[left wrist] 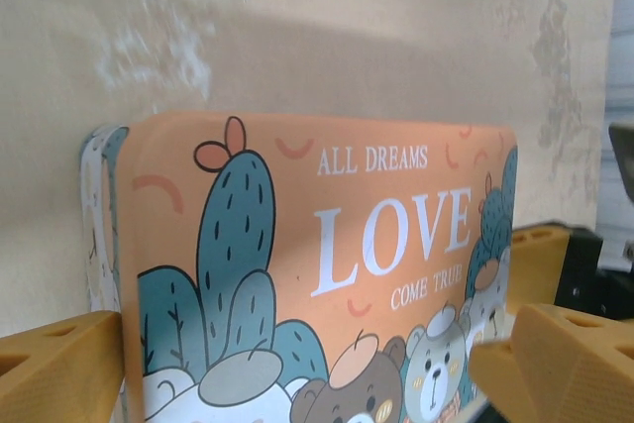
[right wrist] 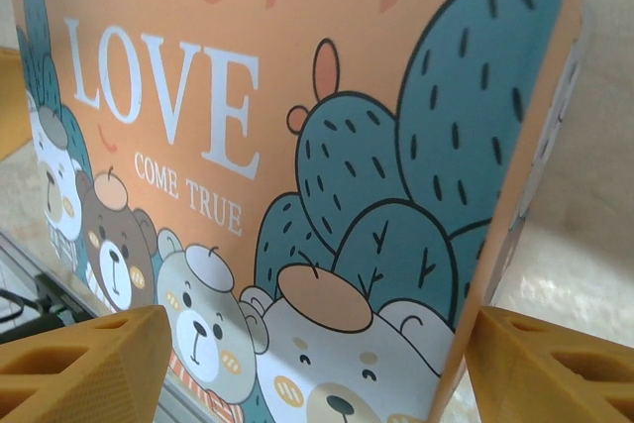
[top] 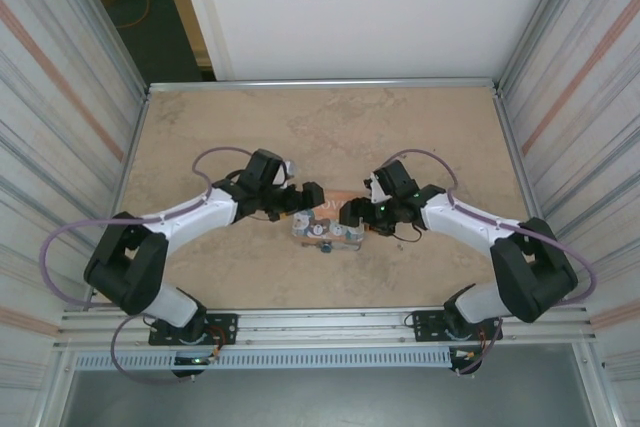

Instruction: Unlock a padlock with a key

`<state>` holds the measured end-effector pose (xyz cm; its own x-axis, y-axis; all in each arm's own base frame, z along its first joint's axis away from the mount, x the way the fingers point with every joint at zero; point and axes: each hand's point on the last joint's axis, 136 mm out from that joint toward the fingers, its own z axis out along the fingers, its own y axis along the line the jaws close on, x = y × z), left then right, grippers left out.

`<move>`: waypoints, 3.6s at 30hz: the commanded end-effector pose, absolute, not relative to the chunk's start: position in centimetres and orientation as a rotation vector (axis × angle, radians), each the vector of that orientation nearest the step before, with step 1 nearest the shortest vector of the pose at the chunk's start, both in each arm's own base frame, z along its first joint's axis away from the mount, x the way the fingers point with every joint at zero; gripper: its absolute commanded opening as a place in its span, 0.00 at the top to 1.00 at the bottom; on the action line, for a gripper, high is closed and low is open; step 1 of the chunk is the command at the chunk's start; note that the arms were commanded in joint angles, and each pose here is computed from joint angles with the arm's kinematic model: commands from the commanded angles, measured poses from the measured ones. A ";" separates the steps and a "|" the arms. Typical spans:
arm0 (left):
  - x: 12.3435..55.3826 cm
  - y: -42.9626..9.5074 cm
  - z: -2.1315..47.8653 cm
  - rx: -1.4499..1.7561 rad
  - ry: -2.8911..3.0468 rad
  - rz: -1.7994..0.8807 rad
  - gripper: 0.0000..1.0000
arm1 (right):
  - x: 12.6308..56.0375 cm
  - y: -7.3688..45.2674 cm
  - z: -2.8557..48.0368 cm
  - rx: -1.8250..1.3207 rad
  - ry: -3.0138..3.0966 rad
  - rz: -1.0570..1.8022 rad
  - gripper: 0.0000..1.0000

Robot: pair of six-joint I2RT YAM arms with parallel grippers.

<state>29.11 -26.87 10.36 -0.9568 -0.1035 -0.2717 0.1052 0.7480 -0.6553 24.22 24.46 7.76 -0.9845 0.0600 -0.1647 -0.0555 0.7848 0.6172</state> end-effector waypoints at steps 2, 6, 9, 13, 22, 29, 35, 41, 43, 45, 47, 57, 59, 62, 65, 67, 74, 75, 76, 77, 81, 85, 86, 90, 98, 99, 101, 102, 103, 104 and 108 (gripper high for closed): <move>30.1 -29.2 11.5 0.184 2.654 -1.114 0.01 | 28.0 27.6 10.3 -0.039 2.636 1.086 0.23; 32.0 -29.4 11.1 0.166 2.655 -1.124 0.01 | 29.8 28.4 9.9 -0.036 2.620 1.065 0.23; 33.7 -29.3 10.8 0.130 2.647 -1.122 0.01 | 31.2 28.7 9.7 -0.034 2.613 1.046 0.23; 35.9 -29.4 10.7 0.108 2.634 -1.132 0.01 | 33.2 28.9 9.6 -0.012 2.594 1.044 0.22; 38.9 -28.9 9.7 0.096 2.654 -1.036 0.01 | 35.4 27.3 8.8 0.062 2.584 0.976 0.13; 39.6 -27.1 11.1 0.080 2.622 -0.972 0.01 | 34.7 23.5 9.8 0.107 2.582 0.813 0.00; 38.5 -25.0 13.9 0.106 2.572 -0.901 0.01 | 31.9 19.6 11.6 0.106 2.600 0.631 0.01; 35.0 -22.8 15.7 0.100 2.520 -0.872 0.01 | 27.2 15.7 12.3 0.105 2.678 0.475 0.09; 33.5 -21.9 15.9 0.092 2.505 -0.868 0.01 | 25.5 14.5 12.2 0.109 2.716 0.432 0.12; 32.0 -21.1 15.8 0.082 2.500 -0.859 0.01 | 23.9 13.6 12.0 0.111 2.756 0.403 0.14; 30.6 -20.3 15.7 0.066 2.498 -0.854 0.01 | 22.6 12.9 11.5 0.115 2.795 0.375 0.17; 25.2 -17.7 13.6 -0.014 2.497 -0.863 0.01 | 19.0 10.1 6.5 0.164 2.981 0.172 0.36; 24.6 -17.3 13.0 -0.020 2.511 -0.843 0.01 | 19.1 10.5 5.7 0.159 3.002 0.180 0.40; 24.2 -17.0 12.2 -0.026 2.539 -0.827 0.01 | 19.4 11.1 4.8 0.138 3.028 0.177 0.44; 24.1 -17.1 11.9 -0.031 2.546 -0.837 0.01 | 19.6 11.2 4.1 0.121 3.045 0.154 0.47; 24.2 -17.2 11.9 -0.035 2.545 -0.839 0.01 | 19.8 11.3 3.8 0.116 3.053 0.143 0.50; 24.3 -17.2 11.9 -0.035 2.549 -0.838 0.01 | 20.6 11.8 2.7 0.103 3.068 0.136 0.59; 24.3 -17.2 11.8 -0.035 2.550 -0.836 0.01 | 20.7 11.8 2.5 0.101 3.071 0.136 0.60; 24.4 -17.2 11.9 -0.035 2.550 -0.833 0.01 | 20.7 11.9 2.4 0.098 3.076 0.133 0.61; 24.3 -17.2 11.8 -0.036 2.553 -0.831 0.01 | 20.8 11.8 2.2 0.100 3.080 0.125 0.62; 24.3 -17.1 11.8 -0.036 2.556 -0.826 0.01 | 21.1 11.9 1.9 0.095 3.084 0.110 0.67; 24.3 -17.1 11.8 -0.037 2.558 -0.826 0.01 | 21.2 11.8 1.7 0.094 3.083 0.103 0.70; 24.3 -17.1 11.9 -0.035 2.557 -0.826 0.01 | 21.1 11.8 1.6 0.095 3.086 0.100 0.71; 24.4 -17.1 11.9 -0.036 2.557 -0.825 0.01 | 21.1 11.7 1.7 0.095 3.086 0.100 0.74; 24.3 -17.2 11.8 -0.034 2.561 -0.827 0.01 | 21.0 11.4 1.8 0.107 3.085 0.114 0.81; 24.4 -17.2 11.8 -0.036 2.561 -0.825 0.01 | 21.0 11.4 1.8 0.105 3.086 0.114 0.82; 24.4 -17.2 11.9 -0.035 2.560 -0.826 0.01 | 21.0 11.4 1.8 0.106 3.085 0.114 0.84; 24.4 -17.2 11.9 -0.037 2.561 -0.827 0.01 | 21.0 11.4 1.8 0.104 3.085 0.115 0.85; 24.4 -17.2 11.9 -0.036 2.560 -0.827 0.01 | 20.9 11.3 1.7 0.104 3.088 0.111 0.87; 24.4 -17.2 11.9 -0.034 2.560 -0.828 0.01 | 20.9 11.3 1.8 0.102 3.086 0.112 0.88; 24.4 -17.2 11.9 -0.032 2.560 -0.826 0.01 | 20.8 11.3 1.8 0.102 3.088 0.114 0.93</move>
